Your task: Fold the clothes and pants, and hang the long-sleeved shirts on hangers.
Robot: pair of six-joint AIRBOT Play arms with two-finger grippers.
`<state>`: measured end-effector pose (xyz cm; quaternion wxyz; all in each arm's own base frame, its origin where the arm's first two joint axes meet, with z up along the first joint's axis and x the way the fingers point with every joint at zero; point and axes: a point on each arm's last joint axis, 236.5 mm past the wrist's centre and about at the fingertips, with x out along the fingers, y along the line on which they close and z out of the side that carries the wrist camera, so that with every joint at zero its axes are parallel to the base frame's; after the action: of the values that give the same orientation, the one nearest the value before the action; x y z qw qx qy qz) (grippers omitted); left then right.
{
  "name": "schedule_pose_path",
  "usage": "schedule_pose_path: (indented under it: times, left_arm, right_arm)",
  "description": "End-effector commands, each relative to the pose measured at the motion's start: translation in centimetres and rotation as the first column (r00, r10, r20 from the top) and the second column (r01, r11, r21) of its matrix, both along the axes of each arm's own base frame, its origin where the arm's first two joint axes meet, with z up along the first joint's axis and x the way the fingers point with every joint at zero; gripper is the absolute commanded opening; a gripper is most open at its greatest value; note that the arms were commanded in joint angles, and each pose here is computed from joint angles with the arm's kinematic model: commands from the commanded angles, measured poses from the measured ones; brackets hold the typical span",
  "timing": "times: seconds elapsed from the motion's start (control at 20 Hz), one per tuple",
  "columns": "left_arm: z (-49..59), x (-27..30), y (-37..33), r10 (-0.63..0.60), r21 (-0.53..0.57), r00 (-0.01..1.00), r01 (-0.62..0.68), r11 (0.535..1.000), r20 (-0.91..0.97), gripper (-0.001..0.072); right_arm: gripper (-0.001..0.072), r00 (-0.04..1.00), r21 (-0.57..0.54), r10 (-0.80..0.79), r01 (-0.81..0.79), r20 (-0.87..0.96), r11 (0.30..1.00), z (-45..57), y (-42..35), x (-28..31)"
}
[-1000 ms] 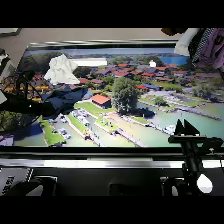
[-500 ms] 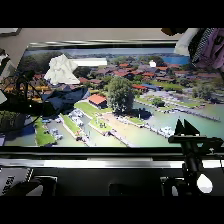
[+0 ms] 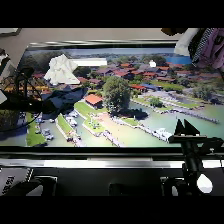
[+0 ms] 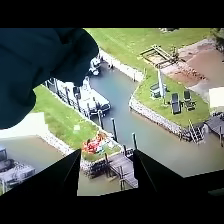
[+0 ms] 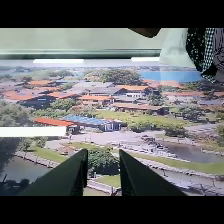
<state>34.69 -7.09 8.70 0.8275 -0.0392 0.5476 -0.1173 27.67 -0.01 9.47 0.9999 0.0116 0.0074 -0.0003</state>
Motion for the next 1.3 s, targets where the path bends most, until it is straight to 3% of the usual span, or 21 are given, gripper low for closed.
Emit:
schedule_pose_path:
  times: [0.0, 0.05, 0.1, 0.15, 0.35, 0.5, 0.55, 0.65, 0.7, 0.75, 0.85, 0.95, 1.05, 1.15, 1.25]
  left_arm:
    - [0.2, 0.5, 0.0, 0.002, 0.0, 1.0, -0.002, 1.0, 0.021, 0.0367]
    - [0.2, 0.5, 0.0, 0.002, -0.001, 1.0, -0.002, 1.0, 0.021, 0.0368]
    - [0.2, 0.5, 0.0, 0.002, -0.001, 1.0, -0.002, 1.0, 0.021, 0.0368]
    - [0.2, 0.5, 0.0, 0.002, -0.001, 1.0, -0.002, 1.0, 0.021, 0.0369]
    - [0.2, 0.6, 0.0, 0.006, -0.002, 1.0, -0.006, 1.0, 0.026, 0.0369]
    - [0.2, 0.6, 0.0, 0.006, -0.002, 1.0, -0.006, 1.0, 0.027, 0.0369]
    - [0.2, 0.6, 0.0, 0.006, -0.002, 1.0, -0.006, 1.0, 0.027, 0.0369]
    - [0.2, 0.6, 0.0, 0.006, -0.002, 1.0, -0.006, 1.0, 0.028, 0.0369]
    - [0.2, 0.6, 0.0, 0.006, -0.002, 1.0, -0.006, 1.0, 0.028, 0.0369]
    - [0.2, 0.6, 0.0, 0.006, -0.002, 1.0, -0.006, 1.0, 0.028, 0.0379]
    - [0.2, 0.6, 0.0, 0.007, -0.002, 1.0, -0.007, 1.0, 0.027, 0.0476]
    - [0.2, 0.7, 0.0, 0.006, -0.001, 1.0, -0.006, 1.0, 0.028, 0.0531]
    - [0.2, 0.6, 0.0, 0.006, -0.002, 1.0, -0.006, 1.0, 0.028, 0.0531]
    - [0.2, 0.7, 0.0, 0.007, -0.002, 1.0, -0.007, 1.0, 0.028, 0.0531]
    - [0.2, 0.7, 0.0, 0.006, -0.002, 1.0, -0.006, 1.0, 0.028, 0.0531]
  right_arm:
    - [0.0244, 1.0, 0.161, -0.001, 0.001, 0.002, 0.987, 0.1, 0.0, 0.0]
    - [0.0233, 1.0, 0.273, -0.005, 0.004, 0.004, 0.962, 0.2, 0.0, 0.0]
    - [0.0101, 1.0, 0.407, -0.011, 0.007, 0.006, 0.913, 0.4, -0.1, 0.0]
    - [0.003, 1.0, 0.516, -0.025, 0.018, 0.008, 0.856, 0.5, -0.4, 0.0]
    - [0.0031, 0.975, 0.793, -0.214, 0.085, 0.059, 0.604, 3.4, -4.8, -0.6]
    - [0.0031, 0.951, 0.869, -0.301, 0.091, 0.069, 0.486, 4.2, -6.8, -1.2]
    - [0.0031, 0.951, 0.87, -0.301, 0.09, 0.07, 0.485, 4.2, -6.8, -1.2]
    - [0.0036, 0.95, 0.864, -0.304, 0.095, 0.07, 0.495, 4.2, -6.9, -1.2]
    - [0.0038, 0.947, 0.83, -0.312, 0.117, 0.072, 0.545, 4.2, -7.1, -1.3]
    - [0.0039, 0.947, 0.773, -0.312, 0.14, 0.079, 0.619, 4.6, -7.1, -1.3]
    - [0.0045, 0.942, 0.624, -0.317, 0.181, 0.113, 0.76, 6.9, -7.3, -1.5]
    - [0.0074, 0.924, 0.462, -0.367, 0.281, 0.108, 0.842, 9.5, -8.5, -1.6]
    - [0.0082, 0.922, 0.321, -0.374, 0.327, 0.095, 0.889, 12.7, -8.8, -0.3]
    - [0.0082, 0.952, 0.252, -0.285, 0.251, 0.11, 0.935, 16.6, -6.7, 3.3]
    - [0.0082, 0.986, 0.257, -0.126, 0.093, 0.114, 0.962, 19.1, -2.9, 8.4]
